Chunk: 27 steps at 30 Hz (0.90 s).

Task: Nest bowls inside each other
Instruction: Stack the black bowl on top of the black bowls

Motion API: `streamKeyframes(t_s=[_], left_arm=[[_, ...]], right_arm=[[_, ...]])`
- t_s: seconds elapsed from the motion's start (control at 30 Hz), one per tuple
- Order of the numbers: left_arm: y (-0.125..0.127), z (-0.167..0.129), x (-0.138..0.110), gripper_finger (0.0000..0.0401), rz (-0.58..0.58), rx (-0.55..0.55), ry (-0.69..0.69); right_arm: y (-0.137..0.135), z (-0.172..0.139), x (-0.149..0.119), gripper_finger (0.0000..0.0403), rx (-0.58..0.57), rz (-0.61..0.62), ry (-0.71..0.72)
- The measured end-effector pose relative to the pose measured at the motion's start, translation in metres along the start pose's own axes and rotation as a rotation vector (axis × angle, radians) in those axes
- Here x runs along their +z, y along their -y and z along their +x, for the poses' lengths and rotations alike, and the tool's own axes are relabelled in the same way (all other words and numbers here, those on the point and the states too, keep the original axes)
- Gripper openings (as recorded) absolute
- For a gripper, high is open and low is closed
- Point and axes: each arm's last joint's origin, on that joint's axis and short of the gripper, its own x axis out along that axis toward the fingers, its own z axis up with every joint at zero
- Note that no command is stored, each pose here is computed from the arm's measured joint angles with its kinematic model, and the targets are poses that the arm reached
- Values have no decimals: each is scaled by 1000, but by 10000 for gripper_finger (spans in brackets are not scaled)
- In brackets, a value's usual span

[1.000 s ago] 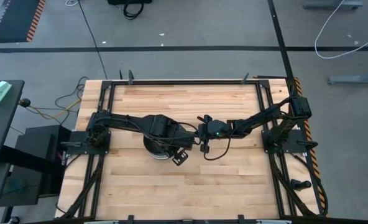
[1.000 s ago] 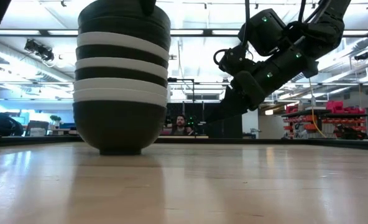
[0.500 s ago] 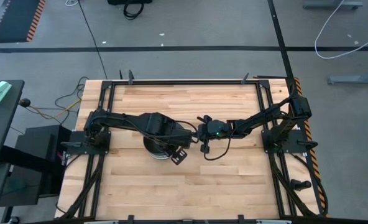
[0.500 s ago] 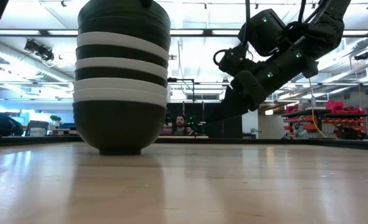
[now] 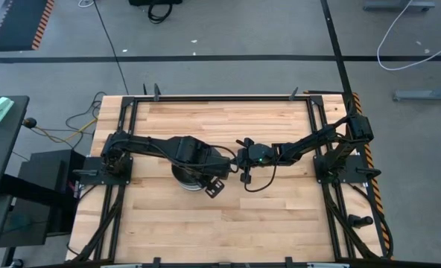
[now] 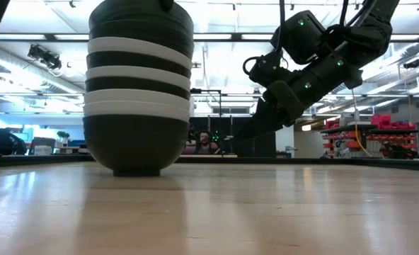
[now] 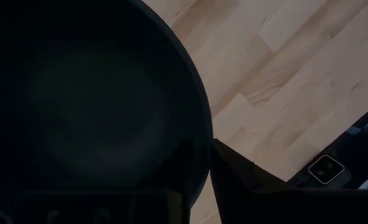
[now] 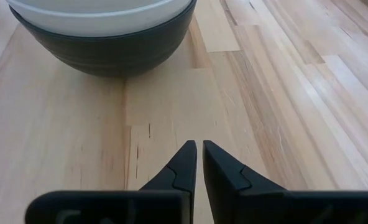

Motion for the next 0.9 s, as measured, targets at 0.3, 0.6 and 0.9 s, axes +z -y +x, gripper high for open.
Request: streamKeyframes(t_s=[0.3, 0.6, 0.9], left_arm=[[3, 0, -4, 64, 29, 27, 43], [3, 2, -5, 51, 50, 47, 58], [-1, -9, -9, 50, 32, 20, 69]], right_arm=[[0, 0, 0, 39, 0, 0, 0], [0, 0, -2, 39, 8, -2, -17], [0, 0, -2, 39, 7, -2, -21]])
